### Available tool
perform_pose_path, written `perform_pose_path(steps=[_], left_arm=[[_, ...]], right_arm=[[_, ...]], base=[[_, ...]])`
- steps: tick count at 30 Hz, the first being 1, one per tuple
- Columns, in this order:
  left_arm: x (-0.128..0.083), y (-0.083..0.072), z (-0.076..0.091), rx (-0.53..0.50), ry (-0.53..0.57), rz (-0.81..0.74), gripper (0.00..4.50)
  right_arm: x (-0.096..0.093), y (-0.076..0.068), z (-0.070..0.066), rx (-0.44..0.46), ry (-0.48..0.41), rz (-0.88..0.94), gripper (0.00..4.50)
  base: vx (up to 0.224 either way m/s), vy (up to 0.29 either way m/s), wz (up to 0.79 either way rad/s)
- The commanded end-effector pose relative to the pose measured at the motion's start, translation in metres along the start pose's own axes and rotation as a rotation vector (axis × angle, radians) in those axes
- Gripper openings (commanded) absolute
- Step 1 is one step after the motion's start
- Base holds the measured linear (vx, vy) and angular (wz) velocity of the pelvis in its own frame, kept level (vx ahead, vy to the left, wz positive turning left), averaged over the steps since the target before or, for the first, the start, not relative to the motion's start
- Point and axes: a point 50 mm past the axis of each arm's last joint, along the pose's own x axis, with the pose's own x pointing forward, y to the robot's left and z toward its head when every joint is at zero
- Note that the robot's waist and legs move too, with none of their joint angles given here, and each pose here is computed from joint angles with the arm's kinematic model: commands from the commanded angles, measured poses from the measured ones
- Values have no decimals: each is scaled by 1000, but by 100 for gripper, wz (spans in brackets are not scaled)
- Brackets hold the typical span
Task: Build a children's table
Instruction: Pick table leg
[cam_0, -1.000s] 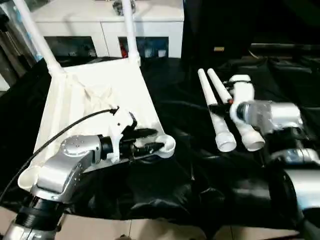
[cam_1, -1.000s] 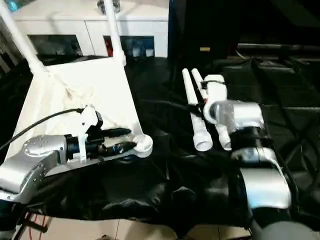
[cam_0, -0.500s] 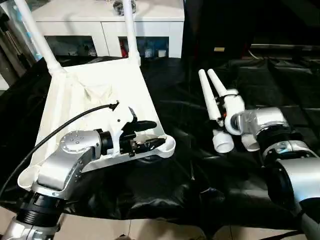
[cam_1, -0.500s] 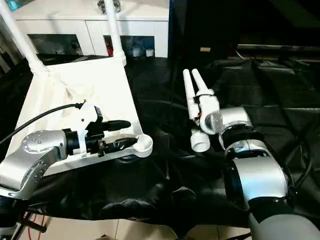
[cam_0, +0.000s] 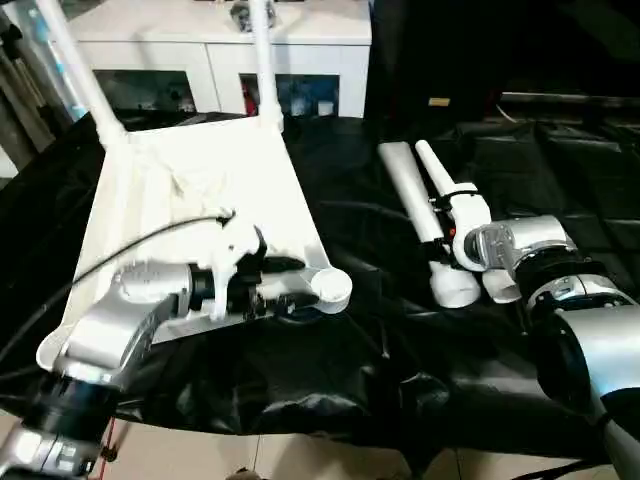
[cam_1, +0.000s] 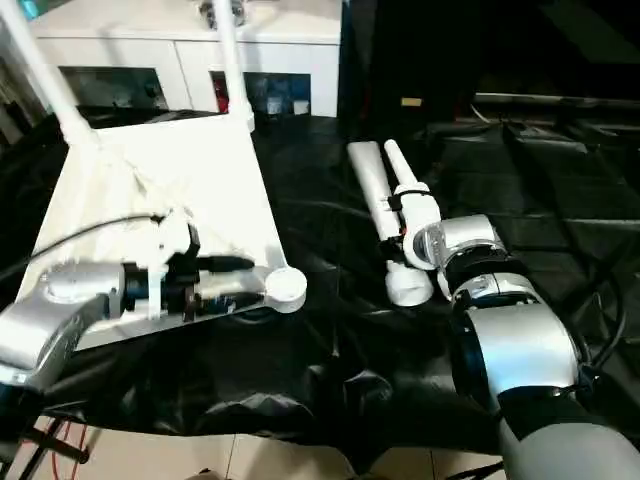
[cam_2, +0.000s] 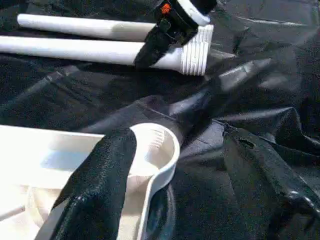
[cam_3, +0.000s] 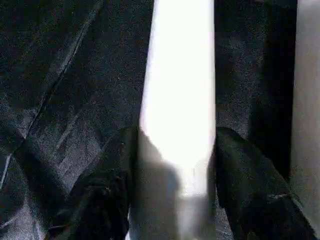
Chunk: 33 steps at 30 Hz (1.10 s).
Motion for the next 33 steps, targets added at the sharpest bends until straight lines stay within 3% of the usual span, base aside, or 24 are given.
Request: perform_pose_path(steps=[1, 7, 8, 9, 10, 13, 14, 15, 16, 19, 25, 33], left_arm=[[0, 1, 0, 19, 17, 9, 318], [9, 5, 2, 2, -3, 48, 318], [12, 14, 4, -25, 5, 146, 318], [12, 14, 4, -25, 5, 146, 318], [14, 21, 6, -35, -3, 215, 318], [25, 36, 20, -137, -124, 355, 318], [36, 44, 37, -233, -276, 415, 318], [36, 44, 37, -233, -276, 415, 318], [41, 48, 45, -305, -362, 442, 318], [57, 52, 62, -505, -528, 403, 318], [74, 38, 88, -620, -652, 173, 318], [79, 41, 71, -661, -531, 285, 318]], right_arm=[[-3, 1, 7, 35, -37, 20, 207], [-3, -3, 5, 113, -92, 70, 187], [-4, 1, 11, 125, -191, 151, 187], [-4, 1, 11, 125, -191, 151, 186], [-5, 7, 16, 133, -264, 217, 186], [-10, 26, 26, 128, -453, 413, 186], [-15, 40, 24, 74, -470, 546, 186], [-15, 40, 24, 74, -470, 546, 186], [-17, 45, 23, 60, -466, 602, 186], [-26, 58, 24, 32, -506, 756, 186], [-42, 73, 29, 29, -603, 905, 186], [-44, 84, 25, 50, -619, 938, 185]], base=[[0, 0, 0], [0, 0, 0], [0, 0, 0], [0, 0, 0], [0, 0, 0], [0, 0, 0], [0, 0, 0], [0, 0, 0], [0, 0, 0], [0, 0, 0], [0, 0, 0], [0, 0, 0]])
